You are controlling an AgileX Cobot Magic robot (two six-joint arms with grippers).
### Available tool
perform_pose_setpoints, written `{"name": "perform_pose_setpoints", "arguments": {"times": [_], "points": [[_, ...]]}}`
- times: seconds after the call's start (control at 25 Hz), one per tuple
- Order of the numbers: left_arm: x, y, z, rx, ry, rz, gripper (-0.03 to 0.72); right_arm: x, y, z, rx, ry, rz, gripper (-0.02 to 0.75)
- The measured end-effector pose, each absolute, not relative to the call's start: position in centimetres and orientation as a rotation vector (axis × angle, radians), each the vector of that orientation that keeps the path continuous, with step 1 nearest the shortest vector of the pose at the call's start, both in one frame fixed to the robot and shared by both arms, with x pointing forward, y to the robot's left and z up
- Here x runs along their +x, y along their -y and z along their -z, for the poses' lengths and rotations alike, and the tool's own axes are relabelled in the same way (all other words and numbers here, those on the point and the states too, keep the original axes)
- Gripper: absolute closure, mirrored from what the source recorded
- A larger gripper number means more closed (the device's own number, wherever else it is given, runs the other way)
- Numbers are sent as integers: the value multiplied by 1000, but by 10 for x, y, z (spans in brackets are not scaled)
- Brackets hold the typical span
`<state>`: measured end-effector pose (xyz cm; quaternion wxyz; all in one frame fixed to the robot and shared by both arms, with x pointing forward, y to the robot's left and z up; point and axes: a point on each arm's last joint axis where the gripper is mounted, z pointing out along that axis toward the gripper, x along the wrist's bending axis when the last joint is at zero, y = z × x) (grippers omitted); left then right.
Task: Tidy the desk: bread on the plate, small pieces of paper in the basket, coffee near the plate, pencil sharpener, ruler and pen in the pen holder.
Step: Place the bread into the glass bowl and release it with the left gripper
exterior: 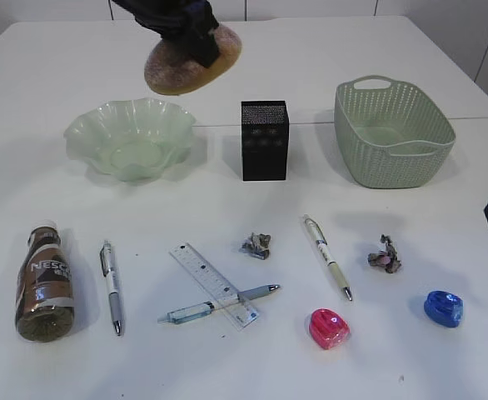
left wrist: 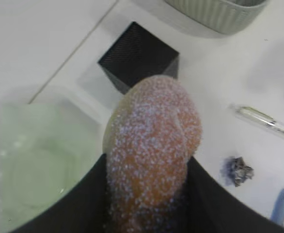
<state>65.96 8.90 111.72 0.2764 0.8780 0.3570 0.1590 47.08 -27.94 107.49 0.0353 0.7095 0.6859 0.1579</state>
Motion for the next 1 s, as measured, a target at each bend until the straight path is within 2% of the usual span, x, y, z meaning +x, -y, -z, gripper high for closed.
{"name": "perform_pose_setpoints", "arguments": {"times": [0.2, 0.52, 0.72, 1.0], "points": [[676, -122, -1122, 2276, -1185, -548, 417, 470, 280, -1075, 2181, -2110, -479, 205], [709, -174, -1115, 2023, -1443, -626, 417, 470, 280, -1075, 2179, -2110, -477, 205], [733, -185, -1073, 2027, -1521, -599, 414, 470, 280, -1075, 2179, -2110, -477, 205], [758, -181, -1011, 2040, -1550, -564, 409, 470, 280, -1075, 2190, -2101, -478, 206]]}}
